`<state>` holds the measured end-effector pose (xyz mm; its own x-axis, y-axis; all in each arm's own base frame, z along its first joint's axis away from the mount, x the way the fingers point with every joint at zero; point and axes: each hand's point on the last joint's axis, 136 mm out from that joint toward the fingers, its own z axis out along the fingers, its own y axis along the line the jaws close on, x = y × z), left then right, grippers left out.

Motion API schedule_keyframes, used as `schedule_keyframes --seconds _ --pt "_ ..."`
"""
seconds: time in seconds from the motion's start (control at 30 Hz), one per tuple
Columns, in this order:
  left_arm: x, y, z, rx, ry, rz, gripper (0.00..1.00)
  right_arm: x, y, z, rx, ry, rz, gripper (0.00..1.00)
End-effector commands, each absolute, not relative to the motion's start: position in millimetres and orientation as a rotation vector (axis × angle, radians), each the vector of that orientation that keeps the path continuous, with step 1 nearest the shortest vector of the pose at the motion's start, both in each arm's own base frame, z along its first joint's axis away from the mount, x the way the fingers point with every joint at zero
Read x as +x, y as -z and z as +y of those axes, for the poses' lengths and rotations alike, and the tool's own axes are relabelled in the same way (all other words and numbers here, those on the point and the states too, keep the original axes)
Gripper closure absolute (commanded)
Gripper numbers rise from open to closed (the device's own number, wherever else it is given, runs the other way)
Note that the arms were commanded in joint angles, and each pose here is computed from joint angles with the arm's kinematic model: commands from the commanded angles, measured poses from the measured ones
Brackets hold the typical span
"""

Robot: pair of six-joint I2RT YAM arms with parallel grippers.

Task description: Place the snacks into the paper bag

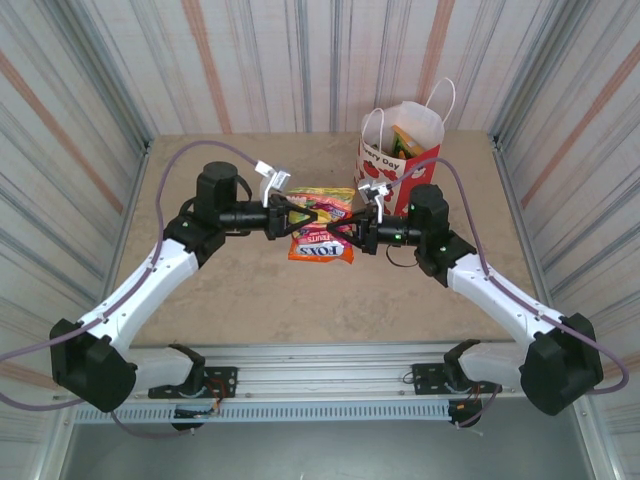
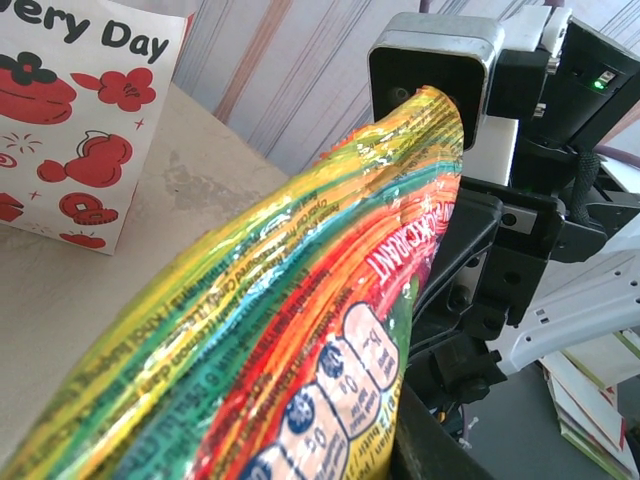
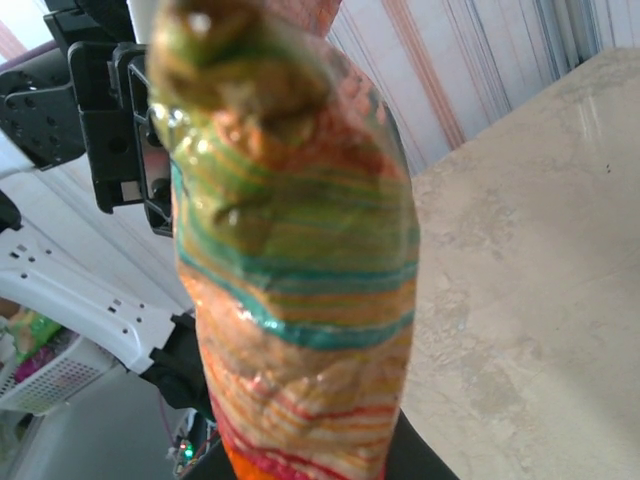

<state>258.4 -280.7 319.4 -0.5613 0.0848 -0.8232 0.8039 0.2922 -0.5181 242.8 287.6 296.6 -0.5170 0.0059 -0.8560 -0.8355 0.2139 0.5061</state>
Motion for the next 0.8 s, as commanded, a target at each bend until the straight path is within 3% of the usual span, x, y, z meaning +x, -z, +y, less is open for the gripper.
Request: schedule_keyframes --seconds 0.0,0.17,0.33,0.53,0.77 --pt "267 -329 -281 0.796 1.253 1.838 0.68 243 -314 282 -0.763 -1.364 1.670 1.00" --pt "294 -314 -264 0.612 1.080 1.973 0.40 257 -322 268 -0.659 -1.282 1.676 1.00" --pt "311 -300 -243 0.418 0.987 2.069 0.26 274 -337 251 -0.585 -1.198 1.683 1.00" --pt "325 -280 -218 0.226 0.886 2.160 0.24 303 -372 215 -0.534 -1.045 1.710 1.00" --pt "325 -275 -216 0.258 0.859 2.193 0.25 330 -434 164 -0.530 -0.925 1.679 1.00"
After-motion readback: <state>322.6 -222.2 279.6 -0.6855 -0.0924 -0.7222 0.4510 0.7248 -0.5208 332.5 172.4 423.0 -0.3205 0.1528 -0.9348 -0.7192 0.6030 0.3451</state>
